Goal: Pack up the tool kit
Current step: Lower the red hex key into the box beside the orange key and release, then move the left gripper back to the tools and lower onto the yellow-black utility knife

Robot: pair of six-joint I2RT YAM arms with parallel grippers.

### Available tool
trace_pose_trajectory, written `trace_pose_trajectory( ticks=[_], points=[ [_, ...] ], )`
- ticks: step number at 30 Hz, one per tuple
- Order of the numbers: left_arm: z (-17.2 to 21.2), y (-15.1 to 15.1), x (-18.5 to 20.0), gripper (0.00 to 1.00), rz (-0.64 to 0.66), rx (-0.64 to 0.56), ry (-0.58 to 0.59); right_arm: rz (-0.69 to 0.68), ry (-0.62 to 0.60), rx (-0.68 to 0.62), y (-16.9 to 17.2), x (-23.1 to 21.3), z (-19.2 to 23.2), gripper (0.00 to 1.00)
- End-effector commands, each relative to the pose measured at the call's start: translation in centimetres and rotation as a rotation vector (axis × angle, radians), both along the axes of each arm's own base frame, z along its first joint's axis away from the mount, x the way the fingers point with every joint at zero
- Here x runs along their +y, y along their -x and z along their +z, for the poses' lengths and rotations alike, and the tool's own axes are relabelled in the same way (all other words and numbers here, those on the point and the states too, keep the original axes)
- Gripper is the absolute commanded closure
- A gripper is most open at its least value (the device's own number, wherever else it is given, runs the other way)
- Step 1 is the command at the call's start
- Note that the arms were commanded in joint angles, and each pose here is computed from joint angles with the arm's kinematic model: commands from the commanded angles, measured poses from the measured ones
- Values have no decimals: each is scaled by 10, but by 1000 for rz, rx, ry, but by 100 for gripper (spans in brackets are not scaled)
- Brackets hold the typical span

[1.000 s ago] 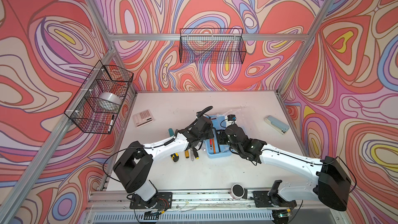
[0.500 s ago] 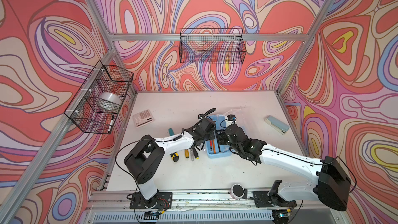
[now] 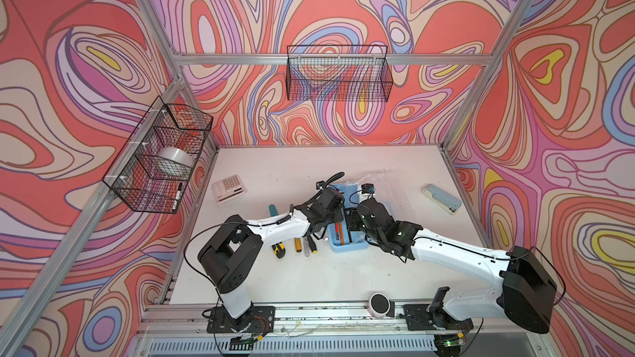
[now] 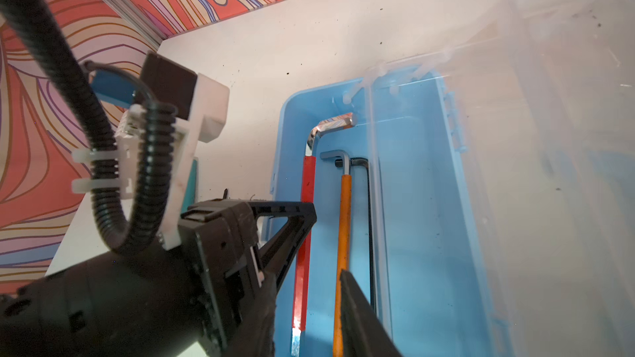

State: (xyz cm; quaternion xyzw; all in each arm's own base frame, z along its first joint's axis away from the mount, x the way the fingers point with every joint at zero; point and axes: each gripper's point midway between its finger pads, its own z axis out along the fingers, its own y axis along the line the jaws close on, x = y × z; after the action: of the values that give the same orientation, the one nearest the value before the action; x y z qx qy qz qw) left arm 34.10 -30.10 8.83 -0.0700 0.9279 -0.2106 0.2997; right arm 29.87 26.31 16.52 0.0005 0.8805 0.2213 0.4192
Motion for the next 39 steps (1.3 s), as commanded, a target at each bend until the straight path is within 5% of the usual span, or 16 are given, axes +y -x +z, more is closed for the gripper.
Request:
trace_pose_trajectory(
  ticks=[1, 6, 11, 30, 39],
  points=[
    [-5, -1, -1, 100, 17, 6, 6, -9, 15, -7, -2, -2, 0, 68],
    [-8, -1, -4, 98, 7, 17, 0, -10, 16, -6, -1, -3, -1, 68],
    [-10, -1, -5, 81, 4, 23, 3, -11, 17, -4, -1, -4, -2, 68],
    [12, 0, -1, 78, -21, -45, 18, -6, 5, -9, 1, -5, 2, 68],
    [41, 5, 28, 56, 21, -118, -53, 46, -4, -38, 4, 1, 21, 64]
  ],
)
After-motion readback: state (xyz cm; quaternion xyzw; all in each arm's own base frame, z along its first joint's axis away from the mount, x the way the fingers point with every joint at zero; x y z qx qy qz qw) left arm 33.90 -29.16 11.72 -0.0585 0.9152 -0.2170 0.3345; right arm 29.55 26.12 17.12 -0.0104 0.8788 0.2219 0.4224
